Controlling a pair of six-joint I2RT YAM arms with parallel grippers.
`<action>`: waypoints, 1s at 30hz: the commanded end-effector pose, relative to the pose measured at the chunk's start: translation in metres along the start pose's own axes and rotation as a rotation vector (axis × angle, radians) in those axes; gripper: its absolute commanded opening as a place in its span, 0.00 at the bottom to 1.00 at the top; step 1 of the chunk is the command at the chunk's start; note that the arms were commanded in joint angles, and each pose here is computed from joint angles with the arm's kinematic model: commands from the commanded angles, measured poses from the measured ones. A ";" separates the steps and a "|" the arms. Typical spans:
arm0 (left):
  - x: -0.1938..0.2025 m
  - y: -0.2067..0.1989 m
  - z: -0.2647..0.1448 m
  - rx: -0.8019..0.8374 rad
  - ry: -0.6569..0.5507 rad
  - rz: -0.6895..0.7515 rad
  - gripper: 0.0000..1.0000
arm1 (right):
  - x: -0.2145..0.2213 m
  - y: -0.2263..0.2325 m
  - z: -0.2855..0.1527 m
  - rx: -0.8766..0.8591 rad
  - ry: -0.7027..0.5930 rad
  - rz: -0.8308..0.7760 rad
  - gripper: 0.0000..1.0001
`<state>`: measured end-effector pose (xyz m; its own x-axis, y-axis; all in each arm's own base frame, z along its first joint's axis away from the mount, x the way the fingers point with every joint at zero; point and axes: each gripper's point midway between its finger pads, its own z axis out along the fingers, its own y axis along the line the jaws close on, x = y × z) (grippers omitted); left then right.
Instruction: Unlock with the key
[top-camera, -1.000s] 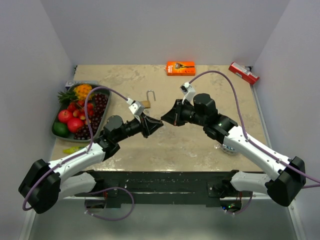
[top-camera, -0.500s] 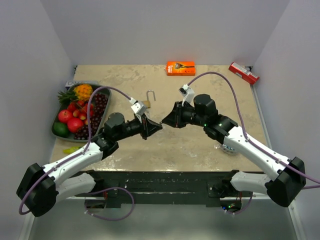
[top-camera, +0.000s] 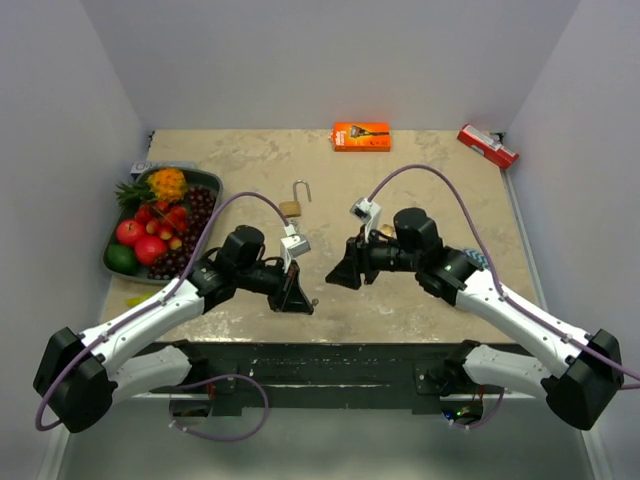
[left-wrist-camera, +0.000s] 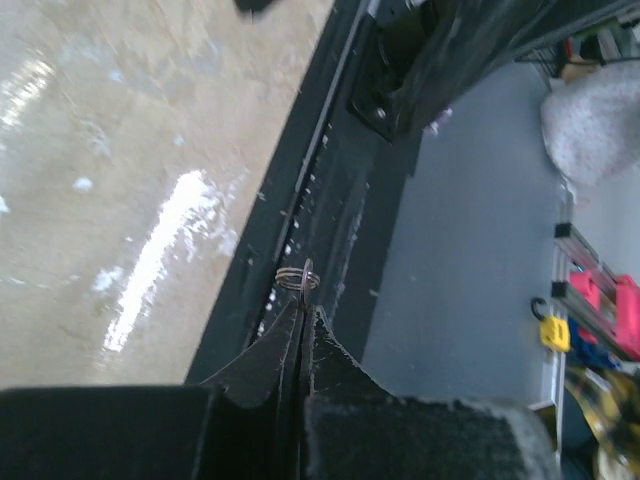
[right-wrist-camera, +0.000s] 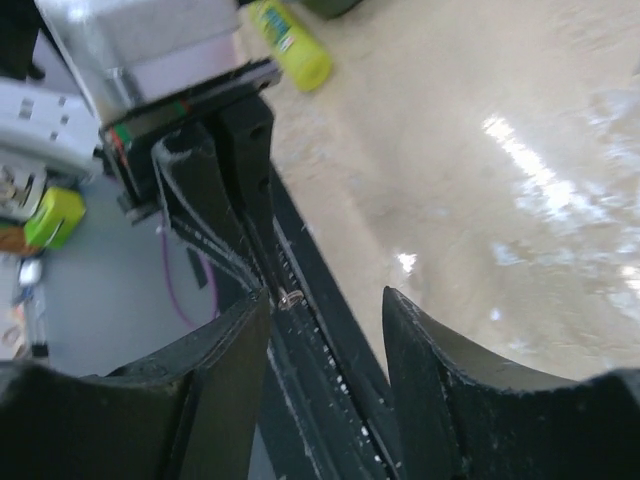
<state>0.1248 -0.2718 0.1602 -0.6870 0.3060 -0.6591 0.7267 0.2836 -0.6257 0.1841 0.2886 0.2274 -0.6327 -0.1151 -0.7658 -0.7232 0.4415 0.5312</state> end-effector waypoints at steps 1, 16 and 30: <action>0.011 -0.024 -0.009 0.106 0.101 -0.001 0.00 | 0.016 0.038 0.010 -0.193 0.015 -0.051 0.49; 0.014 -0.025 -0.010 0.110 0.111 -0.003 0.00 | 0.048 0.049 0.042 -0.273 0.077 -0.005 0.31; 0.009 -0.026 -0.012 0.095 0.092 0.016 0.00 | 0.065 0.049 0.041 -0.287 0.126 0.016 0.29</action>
<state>0.0979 -0.2611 0.1543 -0.7041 0.4117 -0.5786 0.6954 0.2343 -0.6794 0.1255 0.3376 0.1857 -0.6700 -0.2243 -0.7077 -0.7423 0.2165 0.6342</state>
